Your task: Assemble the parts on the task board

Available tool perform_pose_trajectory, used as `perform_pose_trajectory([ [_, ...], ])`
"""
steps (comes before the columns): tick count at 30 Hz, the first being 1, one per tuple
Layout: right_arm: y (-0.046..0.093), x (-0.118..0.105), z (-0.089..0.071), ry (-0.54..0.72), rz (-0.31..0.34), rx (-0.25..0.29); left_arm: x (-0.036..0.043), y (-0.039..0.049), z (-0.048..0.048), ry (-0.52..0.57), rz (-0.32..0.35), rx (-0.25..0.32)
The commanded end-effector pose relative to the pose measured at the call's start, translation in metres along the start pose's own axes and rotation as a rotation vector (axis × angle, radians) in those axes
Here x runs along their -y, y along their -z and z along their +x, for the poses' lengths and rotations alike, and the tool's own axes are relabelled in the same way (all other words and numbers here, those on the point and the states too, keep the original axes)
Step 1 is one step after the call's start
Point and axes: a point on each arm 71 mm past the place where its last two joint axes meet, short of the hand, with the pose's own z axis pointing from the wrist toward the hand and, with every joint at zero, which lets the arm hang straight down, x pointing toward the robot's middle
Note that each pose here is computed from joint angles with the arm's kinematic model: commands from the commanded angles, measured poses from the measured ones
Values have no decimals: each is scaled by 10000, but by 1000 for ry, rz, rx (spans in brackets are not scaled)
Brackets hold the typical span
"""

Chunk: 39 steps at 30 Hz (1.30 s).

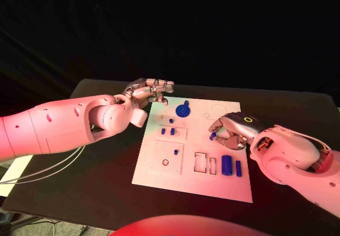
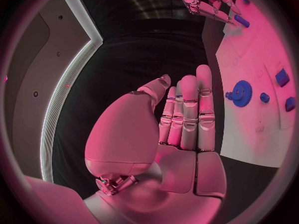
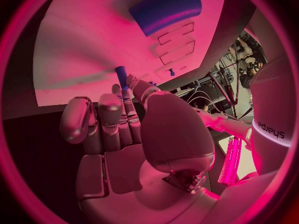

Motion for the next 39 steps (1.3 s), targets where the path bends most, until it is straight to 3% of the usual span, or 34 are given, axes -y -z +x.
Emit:
perform_pose_trajectory([
  [1,-8,0,12,35,10,-20,5,0,24,1,6,-24],
  [29,-80,-1,57,54,24,-45,8,6,23,-3,6,-24],
  [39,-47,-150,-61,11,-16,56,7,5,21,-3,6,-24],
])
